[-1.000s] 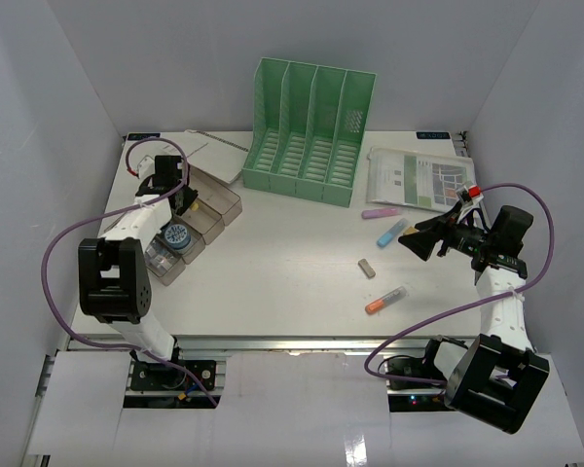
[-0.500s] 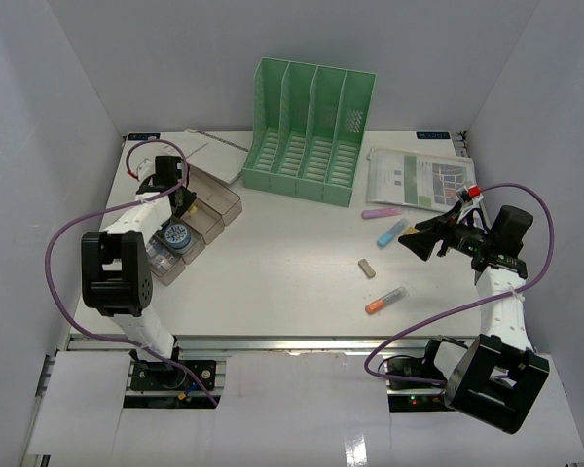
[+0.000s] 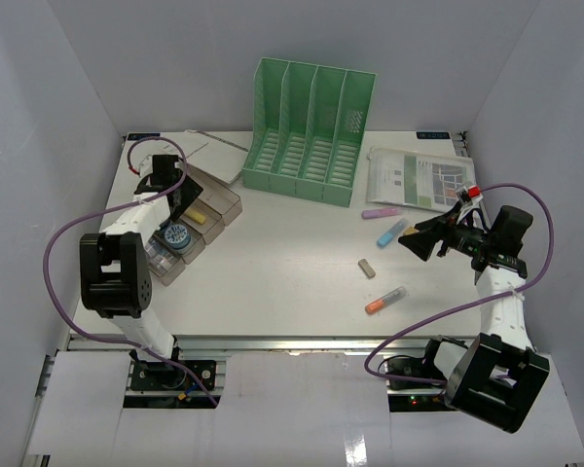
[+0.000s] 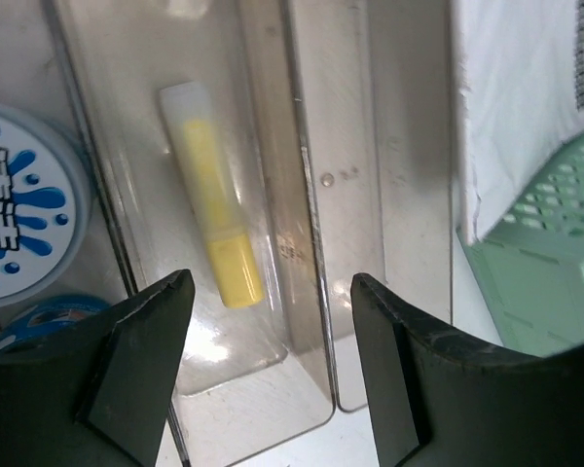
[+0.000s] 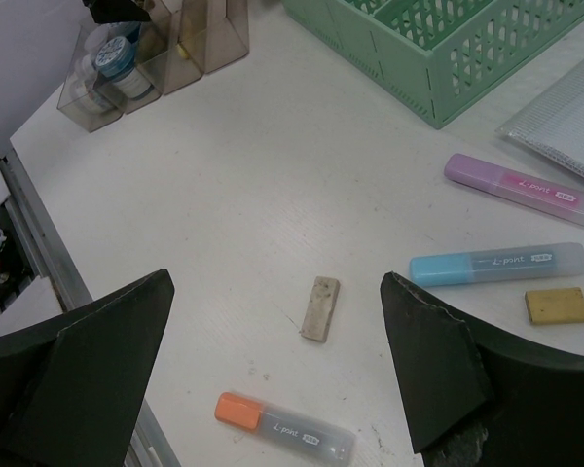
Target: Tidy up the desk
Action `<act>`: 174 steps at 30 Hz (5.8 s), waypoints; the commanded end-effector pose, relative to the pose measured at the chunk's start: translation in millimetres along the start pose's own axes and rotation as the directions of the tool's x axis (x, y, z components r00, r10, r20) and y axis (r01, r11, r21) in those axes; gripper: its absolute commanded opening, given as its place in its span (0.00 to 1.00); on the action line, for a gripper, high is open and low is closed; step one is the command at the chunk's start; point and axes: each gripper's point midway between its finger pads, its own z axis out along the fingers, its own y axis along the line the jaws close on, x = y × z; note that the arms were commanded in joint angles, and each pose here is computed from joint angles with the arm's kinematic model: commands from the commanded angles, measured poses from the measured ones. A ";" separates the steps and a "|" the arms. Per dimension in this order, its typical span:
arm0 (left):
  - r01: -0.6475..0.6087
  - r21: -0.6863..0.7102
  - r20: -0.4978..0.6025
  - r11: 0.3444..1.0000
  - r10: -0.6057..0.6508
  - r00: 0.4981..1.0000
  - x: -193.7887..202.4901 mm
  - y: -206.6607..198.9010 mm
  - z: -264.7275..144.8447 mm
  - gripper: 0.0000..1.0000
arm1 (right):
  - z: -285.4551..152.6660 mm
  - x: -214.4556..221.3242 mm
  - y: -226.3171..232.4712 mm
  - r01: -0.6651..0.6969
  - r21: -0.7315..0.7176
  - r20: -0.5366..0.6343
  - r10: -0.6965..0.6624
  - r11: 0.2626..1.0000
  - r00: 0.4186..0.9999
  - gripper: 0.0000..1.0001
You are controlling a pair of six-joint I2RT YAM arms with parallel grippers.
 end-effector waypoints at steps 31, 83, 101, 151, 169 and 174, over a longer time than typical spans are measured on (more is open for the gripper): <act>-0.510 0.811 0.348 0.287 0.464 0.815 97.0 -23.5 -230.9 0.98 | 119.0 40.9 -80.7 0.600 -0.438 -0.438 -0.742 0.669 0.508 0.89; -0.156 0.947 0.043 0.280 0.370 0.928 130.8 -40.1 -240.3 0.98 | 146.4 84.4 -93.5 0.467 -0.388 -0.545 -0.607 0.794 0.579 0.12; -0.459 0.773 0.307 0.438 0.374 0.875 103.4 -54.6 -254.6 0.96 | 219.3 29.6 95.8 0.265 -0.498 -0.474 -0.515 0.826 0.714 0.08; -0.531 0.613 0.596 0.585 0.099 0.797 42.7 22.6 -311.0 0.98 | 509.8 19.4 246.4 0.540 -0.170 0.136 -0.523 0.825 0.842 0.73; -0.200 0.898 0.018 0.391 0.423 0.906 169.2 -31.9 -267.7 0.83 | 240.0 -1.5 132.4 0.603 -0.511 -0.207 -0.769 0.613 0.606 0.90; -0.177 0.904 -0.044 0.389 0.496 0.867 212.5 -49.4 -269.5 0.84 | 124.6 17.8 60.5 0.405 -0.389 -0.360 -0.541 0.828 0.760 0.92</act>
